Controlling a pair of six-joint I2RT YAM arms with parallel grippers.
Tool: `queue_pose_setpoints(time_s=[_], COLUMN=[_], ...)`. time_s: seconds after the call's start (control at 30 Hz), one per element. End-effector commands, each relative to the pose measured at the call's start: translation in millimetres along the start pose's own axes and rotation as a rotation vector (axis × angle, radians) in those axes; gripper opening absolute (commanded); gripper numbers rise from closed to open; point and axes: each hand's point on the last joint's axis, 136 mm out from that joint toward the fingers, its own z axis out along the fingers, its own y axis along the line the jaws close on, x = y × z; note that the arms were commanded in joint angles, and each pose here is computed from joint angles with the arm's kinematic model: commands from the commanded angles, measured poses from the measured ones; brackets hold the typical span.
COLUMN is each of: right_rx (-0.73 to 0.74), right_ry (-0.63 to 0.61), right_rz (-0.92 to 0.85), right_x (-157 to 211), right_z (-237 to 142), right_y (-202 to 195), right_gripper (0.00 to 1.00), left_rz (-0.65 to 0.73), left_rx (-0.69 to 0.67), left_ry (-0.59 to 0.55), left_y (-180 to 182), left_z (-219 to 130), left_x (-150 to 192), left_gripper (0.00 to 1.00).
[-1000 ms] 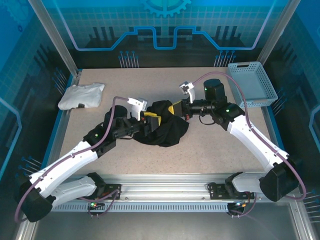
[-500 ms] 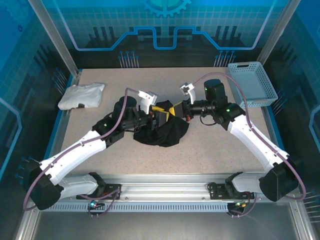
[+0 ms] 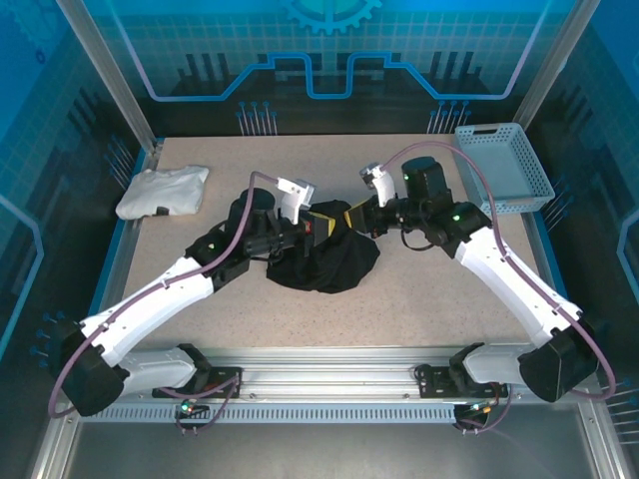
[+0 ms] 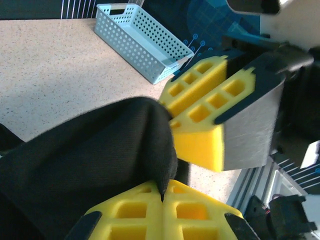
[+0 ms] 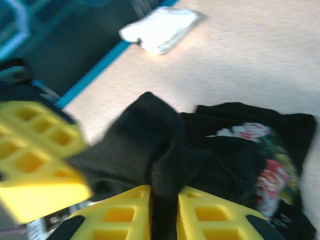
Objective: Fold the inside-out t-shirt
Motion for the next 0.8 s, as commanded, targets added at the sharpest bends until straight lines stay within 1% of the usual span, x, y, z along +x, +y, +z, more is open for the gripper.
queue_pose_setpoints(time_s=[0.0,0.1,0.23,0.33,0.47,0.57,0.77], right_rx=[0.314,0.253,0.066,-0.01,-0.092,-0.103,0.022], right_ry=[0.03,-0.056,-0.17,-0.219,-0.269,-0.286,-0.279], right_rz=[-0.124,-0.189,-0.216,-0.24,-0.27,-0.295,-0.298], right_x=[8.4,10.9,21.2,27.5,23.3,14.4,-0.6], right_z=[-21.5,-30.1,-38.0,-37.1,-28.2,-20.1,-4.3], right_y=[-29.0,-4.1,37.2,57.3,79.3,87.6,68.1], right_gripper=[0.31,0.39,0.48,0.52,0.53,0.51,0.45], left_rz=[-0.129,-0.143,-0.149,-0.149,-0.145,-0.144,-0.145], left_rx=[0.001,-0.038,-0.05,-0.037,-0.02,-0.018,-0.02], left_ry=[-0.057,-0.07,-0.09,-0.095,-0.09,-0.087,-0.085], left_y=[-23.7,-29.9,-32.6,-37.4,-42.0,-42.7,-41.1], left_z=[-23.0,-26.7,-27.3,-27.5,-26.2,-26.4,-26.2], left_x=[-24.6,-24.9,-28.9,-32.5,-34.5,-33.4,-30.5], left_gripper=[0.0,0.0,0.0,0.0,0.0,0.0,0.0])
